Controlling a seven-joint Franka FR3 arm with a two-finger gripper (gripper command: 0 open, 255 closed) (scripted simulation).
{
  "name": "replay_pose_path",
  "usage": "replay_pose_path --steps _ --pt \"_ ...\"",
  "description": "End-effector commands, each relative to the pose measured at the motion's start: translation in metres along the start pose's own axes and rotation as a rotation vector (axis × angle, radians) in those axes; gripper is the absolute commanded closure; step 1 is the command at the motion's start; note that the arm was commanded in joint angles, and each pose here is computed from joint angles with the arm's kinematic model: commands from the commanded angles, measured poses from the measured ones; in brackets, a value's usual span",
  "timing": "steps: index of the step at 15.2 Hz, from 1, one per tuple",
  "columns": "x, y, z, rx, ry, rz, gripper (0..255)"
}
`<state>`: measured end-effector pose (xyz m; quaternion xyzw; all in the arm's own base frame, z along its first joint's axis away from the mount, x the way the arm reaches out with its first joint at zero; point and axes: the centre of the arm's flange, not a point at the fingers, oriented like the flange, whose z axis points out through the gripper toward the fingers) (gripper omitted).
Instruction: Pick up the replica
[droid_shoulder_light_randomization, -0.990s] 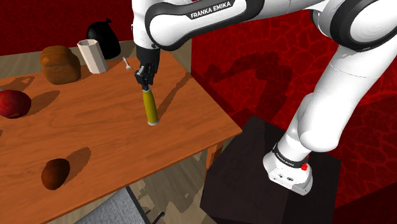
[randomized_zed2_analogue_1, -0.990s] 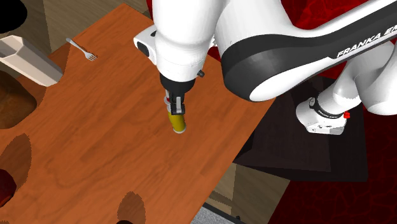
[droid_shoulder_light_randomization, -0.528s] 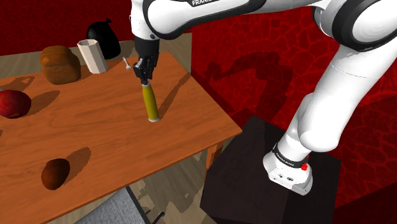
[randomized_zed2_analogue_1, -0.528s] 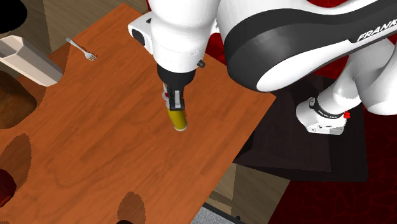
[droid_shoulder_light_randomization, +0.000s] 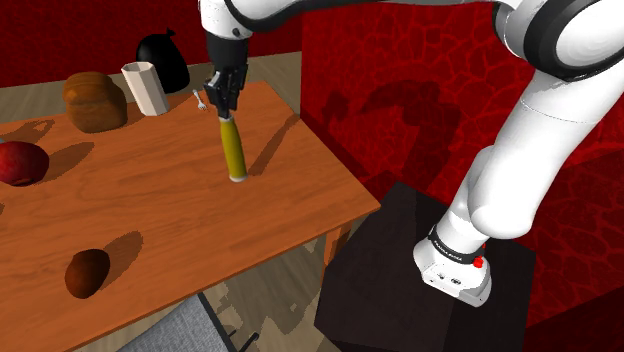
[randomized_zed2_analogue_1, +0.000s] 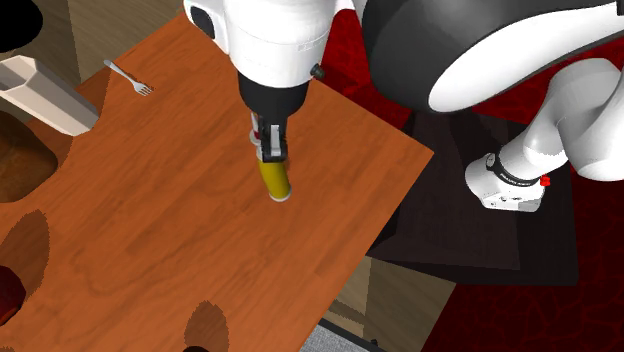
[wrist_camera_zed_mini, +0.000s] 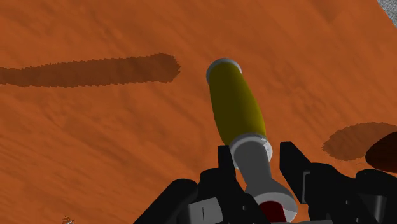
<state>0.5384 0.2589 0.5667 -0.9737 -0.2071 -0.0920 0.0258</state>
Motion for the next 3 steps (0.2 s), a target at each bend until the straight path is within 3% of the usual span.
replay_pose_path --steps 1,3 --pt "0.0029 0.0004 -0.0112 0.0 0.0 0.0 255" --pt "0.003 0.0004 -0.012 0.0 0.0 0.0 255"
